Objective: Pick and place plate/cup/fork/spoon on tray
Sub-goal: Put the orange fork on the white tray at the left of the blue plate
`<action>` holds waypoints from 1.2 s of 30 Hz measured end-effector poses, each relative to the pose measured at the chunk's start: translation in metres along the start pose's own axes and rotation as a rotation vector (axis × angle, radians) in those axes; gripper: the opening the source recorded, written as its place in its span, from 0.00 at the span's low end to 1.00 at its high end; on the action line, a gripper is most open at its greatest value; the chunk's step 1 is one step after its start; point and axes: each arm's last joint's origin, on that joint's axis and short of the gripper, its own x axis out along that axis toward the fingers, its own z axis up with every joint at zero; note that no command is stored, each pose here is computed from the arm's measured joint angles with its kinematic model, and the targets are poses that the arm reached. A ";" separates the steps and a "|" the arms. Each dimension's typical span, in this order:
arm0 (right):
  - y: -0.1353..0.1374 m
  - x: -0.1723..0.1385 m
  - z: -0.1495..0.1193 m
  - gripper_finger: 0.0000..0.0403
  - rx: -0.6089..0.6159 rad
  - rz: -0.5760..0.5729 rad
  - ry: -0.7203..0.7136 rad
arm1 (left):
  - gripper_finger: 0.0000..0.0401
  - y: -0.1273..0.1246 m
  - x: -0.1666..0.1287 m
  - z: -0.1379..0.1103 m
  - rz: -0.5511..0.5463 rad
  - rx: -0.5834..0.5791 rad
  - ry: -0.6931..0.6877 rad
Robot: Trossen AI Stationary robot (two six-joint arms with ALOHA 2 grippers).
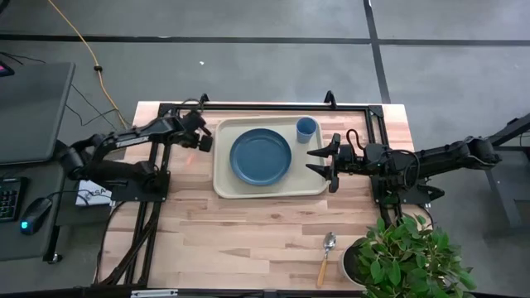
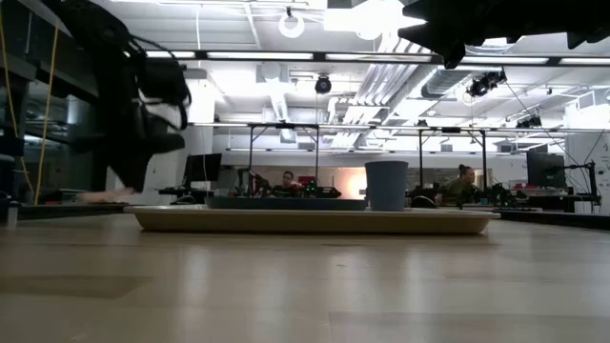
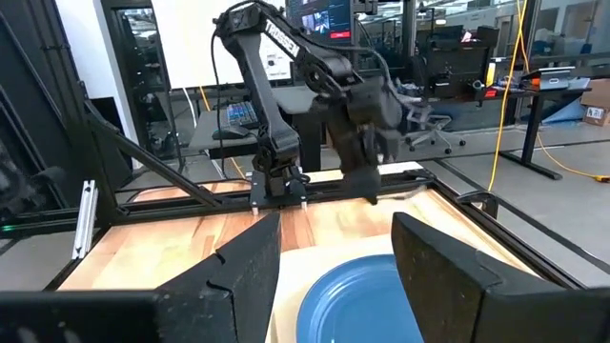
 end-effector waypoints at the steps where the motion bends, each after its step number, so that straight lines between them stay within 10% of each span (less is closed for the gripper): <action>1: 0.000 0.000 0.000 0.48 0.000 0.000 0.000 | 0.02 0.001 -0.006 0.001 -0.016 -0.009 -0.024; 14: 0.000 0.000 0.001 0.48 0.002 0.007 -0.011 | 0.02 -0.062 -0.039 -0.008 -0.445 0.055 -0.267; 36: 0.001 0.000 -0.001 0.48 0.074 0.017 0.009 | 0.02 -0.105 0.007 -0.043 -0.225 -0.032 -0.245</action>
